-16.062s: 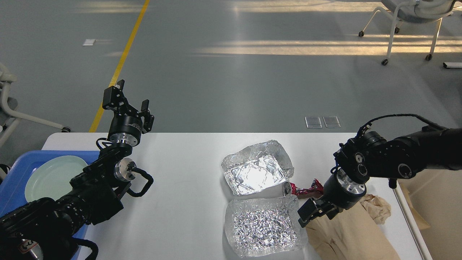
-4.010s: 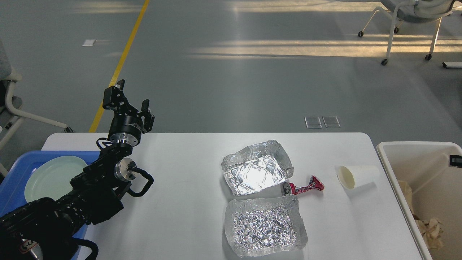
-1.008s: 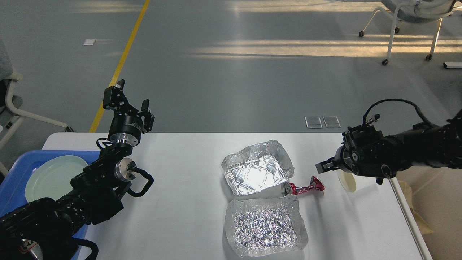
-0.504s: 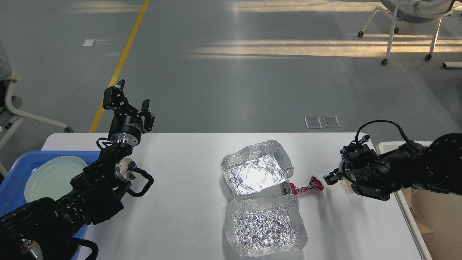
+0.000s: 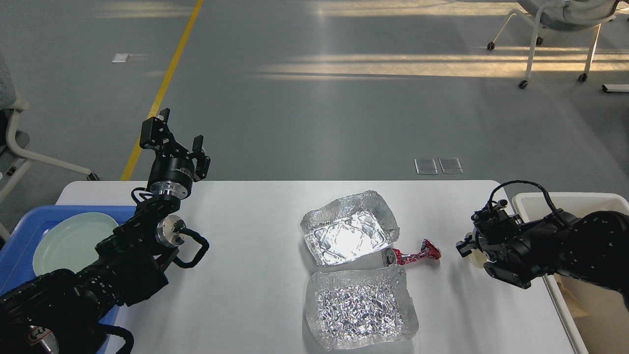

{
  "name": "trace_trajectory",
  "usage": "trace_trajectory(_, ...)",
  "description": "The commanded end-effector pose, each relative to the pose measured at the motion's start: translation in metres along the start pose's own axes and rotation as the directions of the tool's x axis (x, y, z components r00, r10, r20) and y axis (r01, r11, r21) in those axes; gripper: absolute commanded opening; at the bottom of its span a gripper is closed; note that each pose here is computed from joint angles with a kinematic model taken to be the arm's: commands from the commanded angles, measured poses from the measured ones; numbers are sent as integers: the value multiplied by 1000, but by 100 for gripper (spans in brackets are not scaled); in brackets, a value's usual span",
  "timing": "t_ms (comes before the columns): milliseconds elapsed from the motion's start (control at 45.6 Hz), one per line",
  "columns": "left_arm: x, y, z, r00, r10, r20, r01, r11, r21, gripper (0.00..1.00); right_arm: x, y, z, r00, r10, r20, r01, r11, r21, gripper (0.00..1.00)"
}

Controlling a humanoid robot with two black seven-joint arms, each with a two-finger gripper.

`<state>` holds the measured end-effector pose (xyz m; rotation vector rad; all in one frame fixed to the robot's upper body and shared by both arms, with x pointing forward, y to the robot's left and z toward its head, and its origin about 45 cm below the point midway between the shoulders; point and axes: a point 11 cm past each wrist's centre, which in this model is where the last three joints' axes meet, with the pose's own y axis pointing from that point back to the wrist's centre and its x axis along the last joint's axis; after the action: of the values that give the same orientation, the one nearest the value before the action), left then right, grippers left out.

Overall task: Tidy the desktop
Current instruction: 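Grasp the white paper cup and lift it up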

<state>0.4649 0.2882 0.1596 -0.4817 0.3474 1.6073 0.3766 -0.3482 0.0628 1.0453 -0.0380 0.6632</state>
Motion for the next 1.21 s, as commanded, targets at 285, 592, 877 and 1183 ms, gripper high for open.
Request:
trace_trajectory(285,0,0,0,1000,0,0,0,1000,0,100,1,0,4,1000,0,-6,0,1000,-14,0)
trace_trajectory(592,0,0,0,1000,0,0,0,1000,0,100,11,6,38,1000,11,23,-10,998,-61,0)
trace_trajectory(877,0,0,0,1000,0,0,0,1000,0,100,39,50,106,997,31,71,-25,996,-86,0)
trace_trajectory(1183,0,0,0,1000,0,0,0,1000,0,100,73,174,137,959,-188,210,136,961,240,0)
